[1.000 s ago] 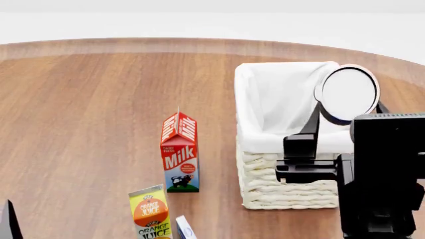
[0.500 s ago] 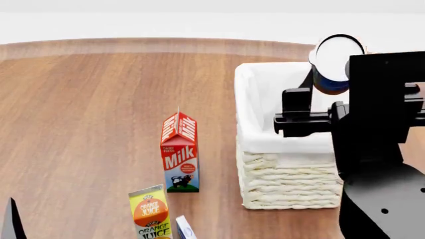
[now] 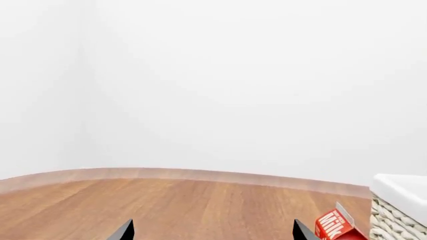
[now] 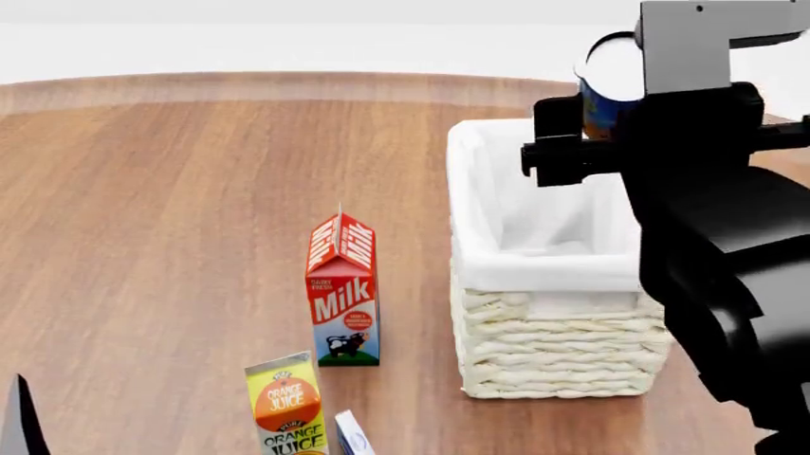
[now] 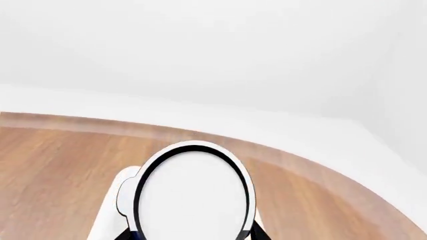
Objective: Pick up the alphabet soup, and put it in the basket.
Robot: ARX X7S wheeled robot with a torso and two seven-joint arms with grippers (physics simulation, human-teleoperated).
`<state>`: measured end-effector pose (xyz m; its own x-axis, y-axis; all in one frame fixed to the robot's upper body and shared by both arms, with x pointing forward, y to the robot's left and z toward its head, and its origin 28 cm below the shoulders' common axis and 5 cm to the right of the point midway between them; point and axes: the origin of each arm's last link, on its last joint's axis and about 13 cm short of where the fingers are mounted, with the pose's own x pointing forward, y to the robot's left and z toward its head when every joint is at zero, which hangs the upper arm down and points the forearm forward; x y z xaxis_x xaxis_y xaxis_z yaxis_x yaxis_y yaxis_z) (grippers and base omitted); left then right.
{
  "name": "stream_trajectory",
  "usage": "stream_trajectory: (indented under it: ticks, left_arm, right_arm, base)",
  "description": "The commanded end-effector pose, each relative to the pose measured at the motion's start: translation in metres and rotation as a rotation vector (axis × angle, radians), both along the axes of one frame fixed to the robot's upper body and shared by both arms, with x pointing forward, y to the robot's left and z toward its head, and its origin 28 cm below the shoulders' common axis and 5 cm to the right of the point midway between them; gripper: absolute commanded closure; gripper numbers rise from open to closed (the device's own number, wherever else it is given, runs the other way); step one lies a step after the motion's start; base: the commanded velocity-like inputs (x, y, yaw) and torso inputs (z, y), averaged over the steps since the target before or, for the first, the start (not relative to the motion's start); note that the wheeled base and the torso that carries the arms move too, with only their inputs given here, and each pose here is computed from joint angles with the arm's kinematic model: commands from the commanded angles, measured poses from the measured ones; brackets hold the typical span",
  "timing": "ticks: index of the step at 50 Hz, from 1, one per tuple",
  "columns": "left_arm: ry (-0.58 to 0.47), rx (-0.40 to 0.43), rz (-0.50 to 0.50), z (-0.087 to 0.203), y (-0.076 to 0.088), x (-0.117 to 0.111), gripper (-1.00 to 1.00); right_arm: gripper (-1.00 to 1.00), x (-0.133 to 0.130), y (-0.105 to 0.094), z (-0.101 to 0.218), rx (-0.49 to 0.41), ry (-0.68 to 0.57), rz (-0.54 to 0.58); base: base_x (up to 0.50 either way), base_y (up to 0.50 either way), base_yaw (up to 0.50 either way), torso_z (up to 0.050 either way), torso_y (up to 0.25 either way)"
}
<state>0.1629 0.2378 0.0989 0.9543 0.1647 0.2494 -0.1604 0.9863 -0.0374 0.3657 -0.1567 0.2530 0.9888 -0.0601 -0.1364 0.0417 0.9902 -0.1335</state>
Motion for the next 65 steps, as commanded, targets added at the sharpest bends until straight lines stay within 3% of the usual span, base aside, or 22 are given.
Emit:
stream_trajectory:
  ticks: [1,24,65]
  left_arm:
    - [-0.005,-0.014,0.021,0.001,0.003,0.000,-1.00]
    - [-0.030,-0.011,0.004,0.000,0.002,-0.004,-1.00]
    - [-0.038,-0.004,0.027,0.002,0.003,-0.003,-1.00]
  right_arm:
    - [1.00,0.023,0.002,0.025,-0.006,0.018,-0.001]
    - [1.00,0.028,0.003,0.026,0.070,-0.005,0.034]
    - [1.00,0.028,0.009,0.034,0.108,-0.054,0.069]
  base:
    - [0.00,0.00,0.00,0.000,0.000]
    - [0.00,0.00,0.00,0.002,-0.131]
    - [0.00,0.00,0.00,0.002,-0.084]
